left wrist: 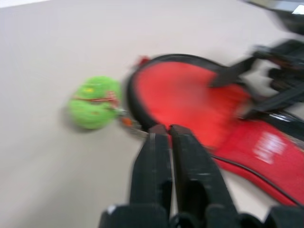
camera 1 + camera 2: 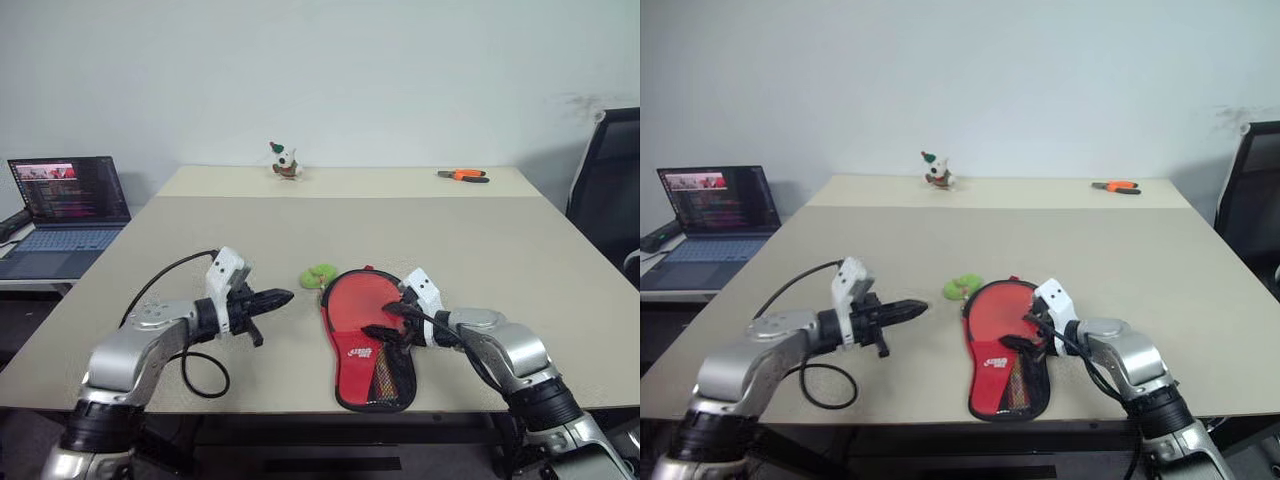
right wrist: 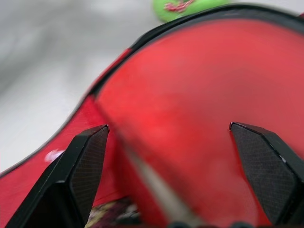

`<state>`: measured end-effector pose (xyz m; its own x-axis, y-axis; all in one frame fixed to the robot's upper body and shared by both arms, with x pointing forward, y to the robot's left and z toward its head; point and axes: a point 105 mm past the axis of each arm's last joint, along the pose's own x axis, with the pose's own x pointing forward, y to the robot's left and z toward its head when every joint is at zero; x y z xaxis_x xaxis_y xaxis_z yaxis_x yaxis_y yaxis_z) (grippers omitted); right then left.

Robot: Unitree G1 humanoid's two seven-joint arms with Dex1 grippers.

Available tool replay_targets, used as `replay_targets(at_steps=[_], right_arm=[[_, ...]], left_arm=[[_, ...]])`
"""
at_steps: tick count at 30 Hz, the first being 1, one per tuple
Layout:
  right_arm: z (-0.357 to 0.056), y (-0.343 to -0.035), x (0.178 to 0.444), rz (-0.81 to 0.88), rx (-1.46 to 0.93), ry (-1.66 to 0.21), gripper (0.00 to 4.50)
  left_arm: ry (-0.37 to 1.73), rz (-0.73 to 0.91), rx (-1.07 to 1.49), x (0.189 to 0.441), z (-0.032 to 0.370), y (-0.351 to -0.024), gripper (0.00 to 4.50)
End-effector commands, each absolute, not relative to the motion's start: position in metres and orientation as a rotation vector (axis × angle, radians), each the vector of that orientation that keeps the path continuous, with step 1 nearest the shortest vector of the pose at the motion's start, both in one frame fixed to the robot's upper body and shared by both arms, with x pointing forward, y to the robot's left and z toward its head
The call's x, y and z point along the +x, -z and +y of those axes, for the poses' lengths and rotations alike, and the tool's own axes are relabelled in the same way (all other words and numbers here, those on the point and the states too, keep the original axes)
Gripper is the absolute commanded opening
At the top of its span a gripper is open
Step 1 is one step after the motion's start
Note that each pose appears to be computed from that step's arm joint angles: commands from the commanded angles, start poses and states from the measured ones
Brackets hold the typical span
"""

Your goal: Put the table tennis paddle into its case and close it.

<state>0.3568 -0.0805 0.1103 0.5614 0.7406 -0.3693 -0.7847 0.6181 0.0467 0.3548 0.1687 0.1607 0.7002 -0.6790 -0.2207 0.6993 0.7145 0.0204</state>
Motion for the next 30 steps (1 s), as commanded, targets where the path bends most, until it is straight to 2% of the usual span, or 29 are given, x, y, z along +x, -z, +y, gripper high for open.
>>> replay_targets(at_steps=[1,7,9,10,16,23,30], right_arm=[[-0.081,-0.106,0.358,0.381,-0.128,-0.885,4.5],[-0.076,-0.103,0.357,0.385,-0.122,-0.879,4.5],[-0.074,-0.103,0.356,0.384,-0.117,-0.878,4.5],[-0.073,-0.103,0.356,0.384,-0.116,-0.878,4.5],[-0.072,-0.103,0.352,0.386,-0.104,-0.869,4.5],[-0.075,-0.102,0.352,0.386,-0.094,-0.831,4.5],[-0.074,-0.103,0.352,0.379,-0.112,-0.824,4.5]], left_arm=[[0.659,0.182,0.118,0.377,0.175,-0.164,1.5],[0.582,0.222,0.087,0.418,0.169,-0.16,3.68],[0.59,0.25,0.078,0.429,0.164,-0.157,4.32],[0.596,0.261,0.076,0.433,0.162,-0.156,4.44],[0.616,0.345,0.081,0.448,0.153,-0.14,4.44],[0.65,0.426,0.134,0.446,0.145,-0.118,4.44],[0.694,0.437,0.156,0.442,0.133,-0.107,2.12]])
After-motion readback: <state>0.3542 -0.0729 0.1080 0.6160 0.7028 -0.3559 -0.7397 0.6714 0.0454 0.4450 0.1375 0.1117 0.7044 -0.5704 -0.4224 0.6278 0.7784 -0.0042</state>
